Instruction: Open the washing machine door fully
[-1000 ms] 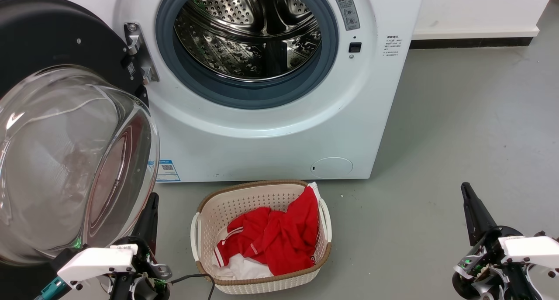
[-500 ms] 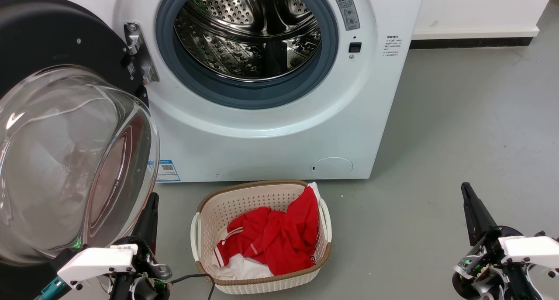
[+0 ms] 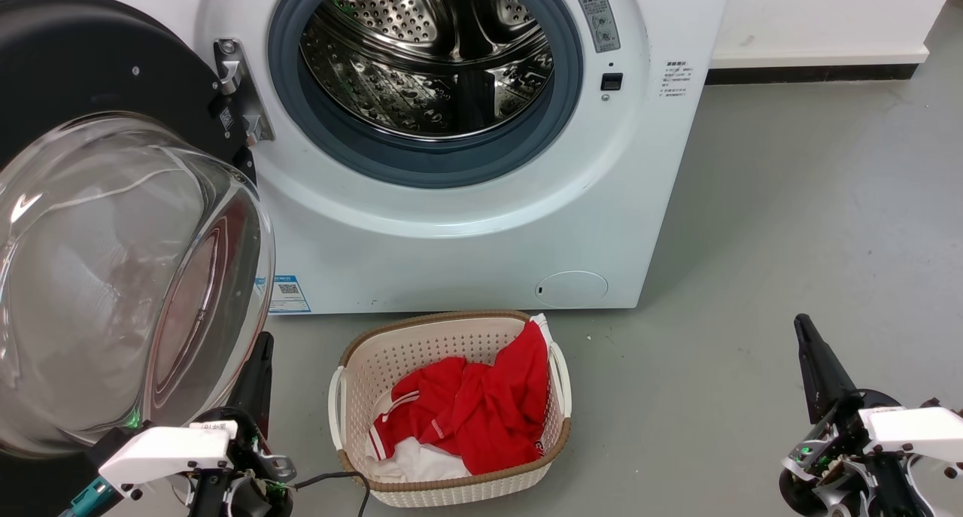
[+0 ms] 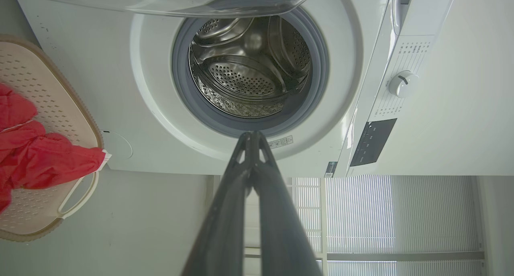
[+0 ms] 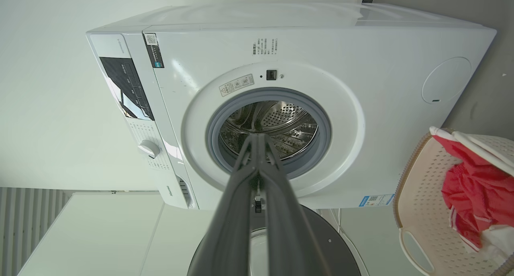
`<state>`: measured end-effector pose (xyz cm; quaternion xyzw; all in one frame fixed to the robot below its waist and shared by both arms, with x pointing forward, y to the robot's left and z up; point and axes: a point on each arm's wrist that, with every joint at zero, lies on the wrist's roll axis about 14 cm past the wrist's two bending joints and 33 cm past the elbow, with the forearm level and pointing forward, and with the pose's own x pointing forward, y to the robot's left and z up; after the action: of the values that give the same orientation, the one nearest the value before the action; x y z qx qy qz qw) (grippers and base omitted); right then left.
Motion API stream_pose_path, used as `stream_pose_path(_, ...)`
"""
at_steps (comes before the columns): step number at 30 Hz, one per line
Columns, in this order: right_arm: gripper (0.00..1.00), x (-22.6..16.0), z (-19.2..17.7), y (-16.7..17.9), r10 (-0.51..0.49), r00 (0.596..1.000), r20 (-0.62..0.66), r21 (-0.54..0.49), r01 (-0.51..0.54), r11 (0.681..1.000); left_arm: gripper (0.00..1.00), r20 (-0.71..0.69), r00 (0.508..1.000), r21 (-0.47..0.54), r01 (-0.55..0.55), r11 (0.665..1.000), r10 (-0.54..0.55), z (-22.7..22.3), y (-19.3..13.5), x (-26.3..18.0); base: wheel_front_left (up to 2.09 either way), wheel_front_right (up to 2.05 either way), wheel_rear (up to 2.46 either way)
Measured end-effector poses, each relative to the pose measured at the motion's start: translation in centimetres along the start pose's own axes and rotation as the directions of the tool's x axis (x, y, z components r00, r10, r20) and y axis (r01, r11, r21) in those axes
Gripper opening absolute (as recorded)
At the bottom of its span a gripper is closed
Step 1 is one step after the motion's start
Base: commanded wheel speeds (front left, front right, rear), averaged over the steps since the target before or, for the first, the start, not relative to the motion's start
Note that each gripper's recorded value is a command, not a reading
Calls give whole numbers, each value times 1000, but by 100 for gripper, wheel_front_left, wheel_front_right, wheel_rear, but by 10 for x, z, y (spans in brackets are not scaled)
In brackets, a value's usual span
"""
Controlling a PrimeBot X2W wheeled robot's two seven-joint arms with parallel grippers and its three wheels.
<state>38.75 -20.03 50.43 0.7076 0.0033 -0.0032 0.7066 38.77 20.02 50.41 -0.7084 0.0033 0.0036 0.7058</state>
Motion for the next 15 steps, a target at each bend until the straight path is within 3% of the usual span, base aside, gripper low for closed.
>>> stream_pose_path(15, 0, 0, 0, 0, 0, 1000, 0, 0, 0, 1000, 0, 0, 1000, 0, 0, 1000, 0, 0, 0, 0, 0, 0, 0)
